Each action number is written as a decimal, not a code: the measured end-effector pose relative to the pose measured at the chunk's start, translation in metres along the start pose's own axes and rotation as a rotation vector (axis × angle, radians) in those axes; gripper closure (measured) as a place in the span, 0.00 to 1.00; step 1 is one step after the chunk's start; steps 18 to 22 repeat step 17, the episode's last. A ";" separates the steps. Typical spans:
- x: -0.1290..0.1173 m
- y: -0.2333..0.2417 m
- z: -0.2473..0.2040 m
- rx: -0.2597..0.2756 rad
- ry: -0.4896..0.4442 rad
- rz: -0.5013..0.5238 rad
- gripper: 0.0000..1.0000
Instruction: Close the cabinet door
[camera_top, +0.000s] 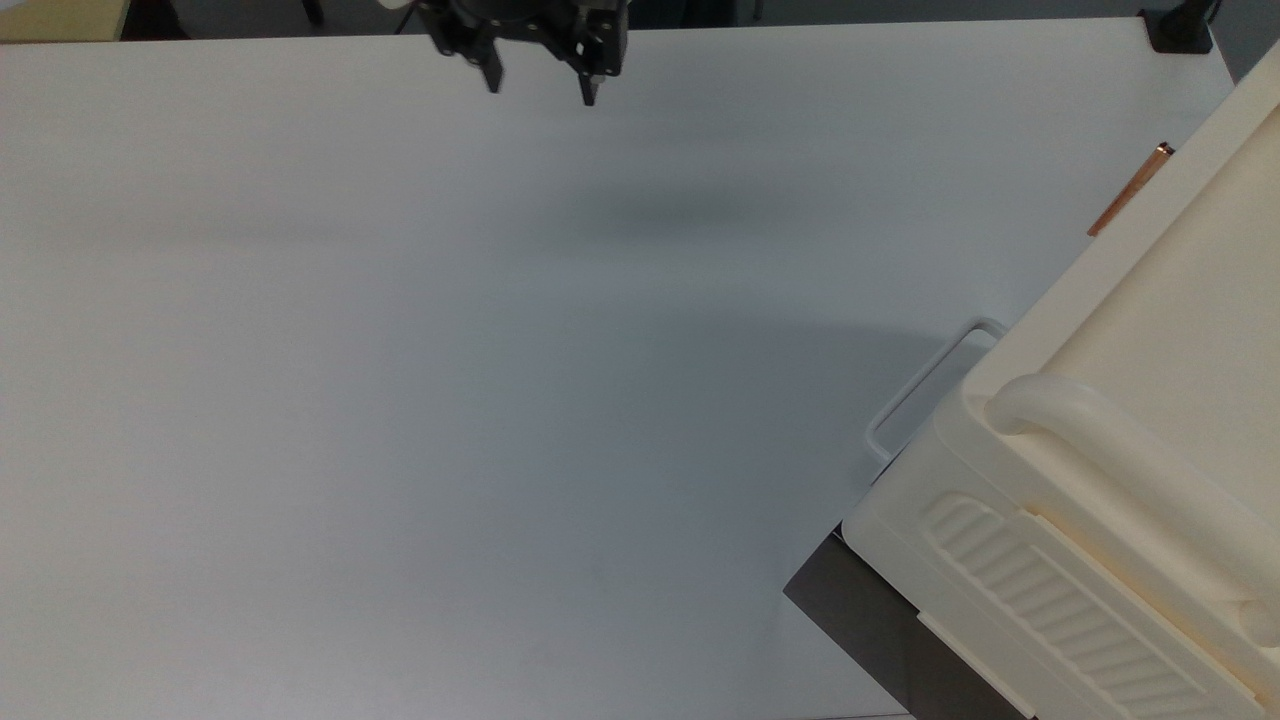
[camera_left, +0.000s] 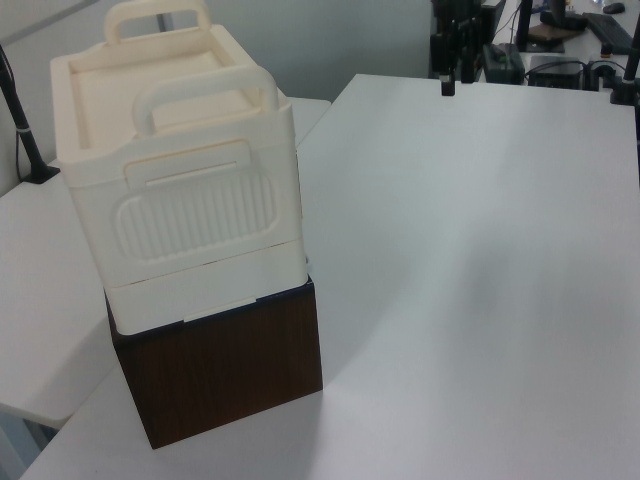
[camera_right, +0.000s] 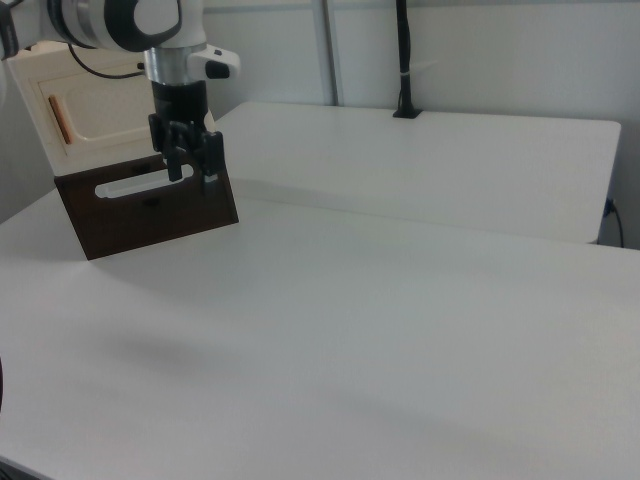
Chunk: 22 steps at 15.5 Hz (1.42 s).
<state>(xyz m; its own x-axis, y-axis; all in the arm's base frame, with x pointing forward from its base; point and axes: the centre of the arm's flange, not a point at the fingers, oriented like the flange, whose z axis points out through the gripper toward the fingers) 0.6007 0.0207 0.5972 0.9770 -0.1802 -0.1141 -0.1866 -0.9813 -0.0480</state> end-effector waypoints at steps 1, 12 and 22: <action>0.002 0.008 0.000 -0.014 0.002 0.010 0.08; -0.017 0.080 -0.037 -0.047 0.063 0.022 0.00; -0.017 0.085 -0.037 -0.047 0.061 0.011 0.00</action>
